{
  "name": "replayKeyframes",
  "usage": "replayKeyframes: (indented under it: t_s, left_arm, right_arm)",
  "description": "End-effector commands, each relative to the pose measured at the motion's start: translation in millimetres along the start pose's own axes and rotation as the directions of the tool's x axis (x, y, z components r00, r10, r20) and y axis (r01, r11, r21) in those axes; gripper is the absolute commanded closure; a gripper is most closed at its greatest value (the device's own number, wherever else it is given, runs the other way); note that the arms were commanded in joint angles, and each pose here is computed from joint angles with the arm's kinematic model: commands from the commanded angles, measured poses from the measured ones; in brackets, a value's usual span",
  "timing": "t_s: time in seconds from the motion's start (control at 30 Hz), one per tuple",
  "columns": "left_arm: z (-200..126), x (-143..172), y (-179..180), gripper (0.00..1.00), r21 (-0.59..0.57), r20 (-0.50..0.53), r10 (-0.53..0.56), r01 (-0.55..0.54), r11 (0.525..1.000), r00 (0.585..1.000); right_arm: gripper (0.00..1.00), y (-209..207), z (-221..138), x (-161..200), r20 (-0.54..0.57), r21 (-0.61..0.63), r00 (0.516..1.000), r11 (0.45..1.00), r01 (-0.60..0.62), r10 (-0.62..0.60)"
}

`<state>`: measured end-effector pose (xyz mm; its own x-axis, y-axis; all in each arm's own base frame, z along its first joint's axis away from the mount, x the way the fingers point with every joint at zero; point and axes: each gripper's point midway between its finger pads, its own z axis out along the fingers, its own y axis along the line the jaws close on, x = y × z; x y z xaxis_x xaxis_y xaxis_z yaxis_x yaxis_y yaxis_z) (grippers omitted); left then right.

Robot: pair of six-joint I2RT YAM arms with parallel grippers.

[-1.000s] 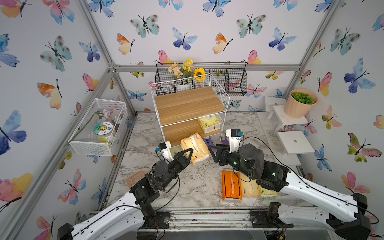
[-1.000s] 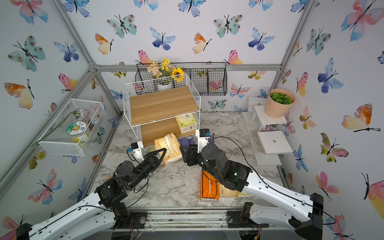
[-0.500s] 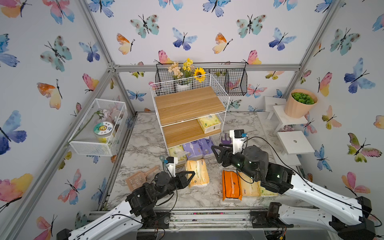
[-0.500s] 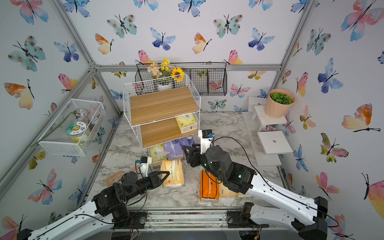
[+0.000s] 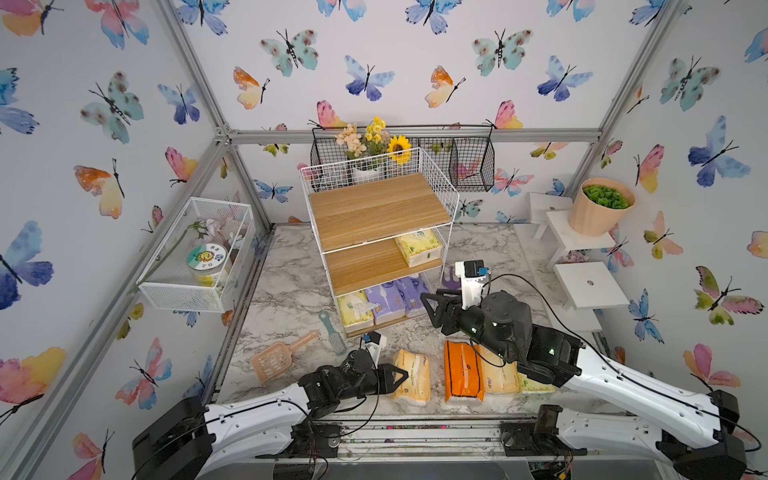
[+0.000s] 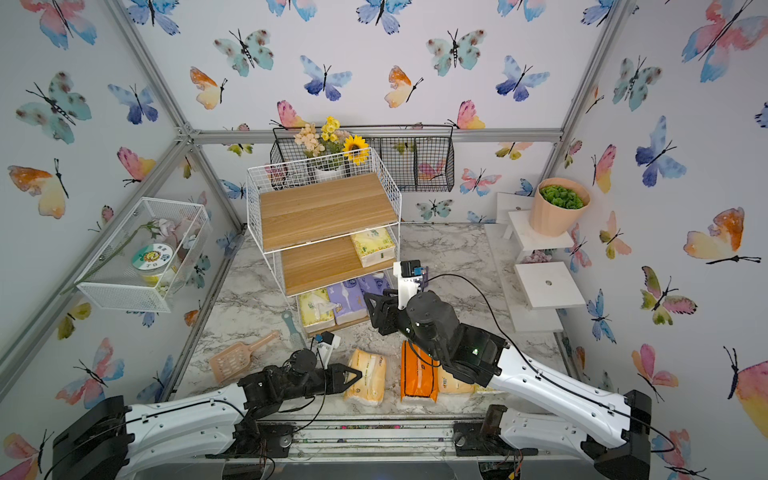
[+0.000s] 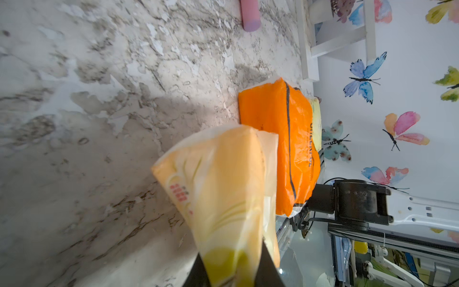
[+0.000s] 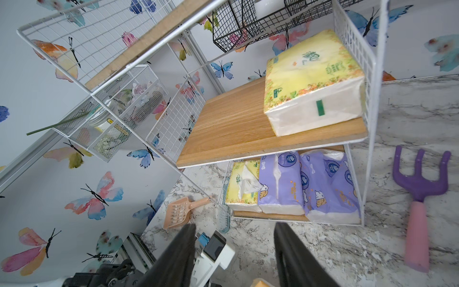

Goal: Remove the tissue boxes from the shelf
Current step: Move the box of tissues to the center of the board.

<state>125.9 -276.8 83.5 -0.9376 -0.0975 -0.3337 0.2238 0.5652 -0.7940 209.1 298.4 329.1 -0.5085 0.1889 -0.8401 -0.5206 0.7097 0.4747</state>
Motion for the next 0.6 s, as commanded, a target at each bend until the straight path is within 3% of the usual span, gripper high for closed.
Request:
replayKeyframes:
  t_s: [0.0,0.17,0.33,0.57]
  left_arm:
    - [7.9,-5.2,-36.5,0.84,0.142,0.001,0.067,-0.067,0.988,0.998]
    - [25.1,-10.9,-37.5,0.83,0.133,0.008,0.056,-0.057,0.989,0.998]
    - [32.3,-21.2,-26.7,0.83,0.083,0.098,-0.026,0.018,0.996,0.995]
    - [54.7,-11.4,-29.1,0.82,0.075,0.089,-0.057,0.050,0.996,0.994]
  right_arm:
    - [0.45,-3.3,-2.9,0.8,0.003,0.007,1.000,1.000,-0.005,0.005]
    - [0.45,-3.2,-2.5,3.1,-0.009,0.007,1.000,1.000,-0.002,0.002]
    - [0.45,-7.4,-4.6,3.6,-0.006,0.023,1.000,1.000,-0.009,0.009]
    - [0.45,-8.8,-5.1,3.3,-0.002,0.028,1.000,1.000,-0.012,0.012]
